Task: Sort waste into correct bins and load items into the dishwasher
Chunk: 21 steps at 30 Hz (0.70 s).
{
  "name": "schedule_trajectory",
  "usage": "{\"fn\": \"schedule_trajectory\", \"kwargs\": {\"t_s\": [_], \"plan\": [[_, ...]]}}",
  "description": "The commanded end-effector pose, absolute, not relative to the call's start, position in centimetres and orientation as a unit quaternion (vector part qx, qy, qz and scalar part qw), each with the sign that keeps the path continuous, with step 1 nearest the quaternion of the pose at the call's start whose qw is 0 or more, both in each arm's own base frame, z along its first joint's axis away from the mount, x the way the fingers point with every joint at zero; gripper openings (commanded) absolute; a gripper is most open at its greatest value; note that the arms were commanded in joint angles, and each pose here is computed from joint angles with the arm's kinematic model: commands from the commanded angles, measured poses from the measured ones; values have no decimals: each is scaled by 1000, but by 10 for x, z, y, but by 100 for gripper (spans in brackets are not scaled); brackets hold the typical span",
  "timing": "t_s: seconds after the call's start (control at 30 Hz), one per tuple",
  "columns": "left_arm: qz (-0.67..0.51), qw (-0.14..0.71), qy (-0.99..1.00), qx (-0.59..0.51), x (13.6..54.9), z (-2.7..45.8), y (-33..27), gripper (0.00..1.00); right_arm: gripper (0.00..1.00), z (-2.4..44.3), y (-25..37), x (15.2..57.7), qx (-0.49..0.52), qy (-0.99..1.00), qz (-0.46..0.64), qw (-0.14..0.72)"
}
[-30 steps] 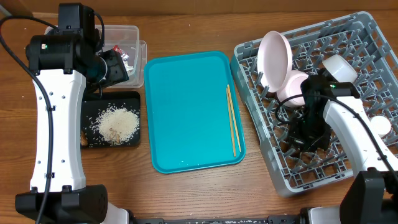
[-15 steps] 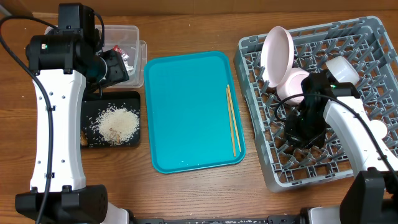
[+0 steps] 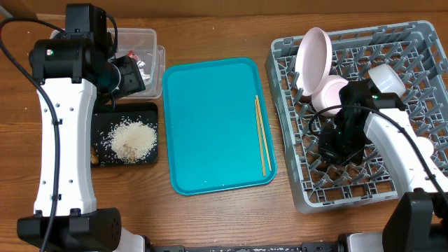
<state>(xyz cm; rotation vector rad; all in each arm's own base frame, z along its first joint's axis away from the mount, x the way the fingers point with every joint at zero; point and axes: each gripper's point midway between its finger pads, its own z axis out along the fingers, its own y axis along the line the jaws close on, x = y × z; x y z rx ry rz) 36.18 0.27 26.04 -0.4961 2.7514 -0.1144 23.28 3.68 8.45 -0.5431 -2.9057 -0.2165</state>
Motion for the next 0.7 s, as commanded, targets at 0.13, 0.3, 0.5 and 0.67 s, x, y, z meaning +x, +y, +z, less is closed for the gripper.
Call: {"fn": "schedule_trajectory", "kwargs": {"t_s": [0.13, 0.3, 0.5, 0.67], "plan": [[-41, 184, 966, -176, 361, 269, 1, 65, 15, 85, 48, 227, -179, -973, -100, 103], [-41, 183, 966, -176, 361, 269, 1, 66, 18, 85, 48, 227, -179, -973, -100, 103], [-41, 182, 967, -176, 360, 268, 1, 68, 36, 86, 44, 230, -165, -978, -90, 94], [-40, 179, 967, -176, 359, 268, 1, 70, 41, 119, 30, 256, -160, -985, -55, 45]]}}
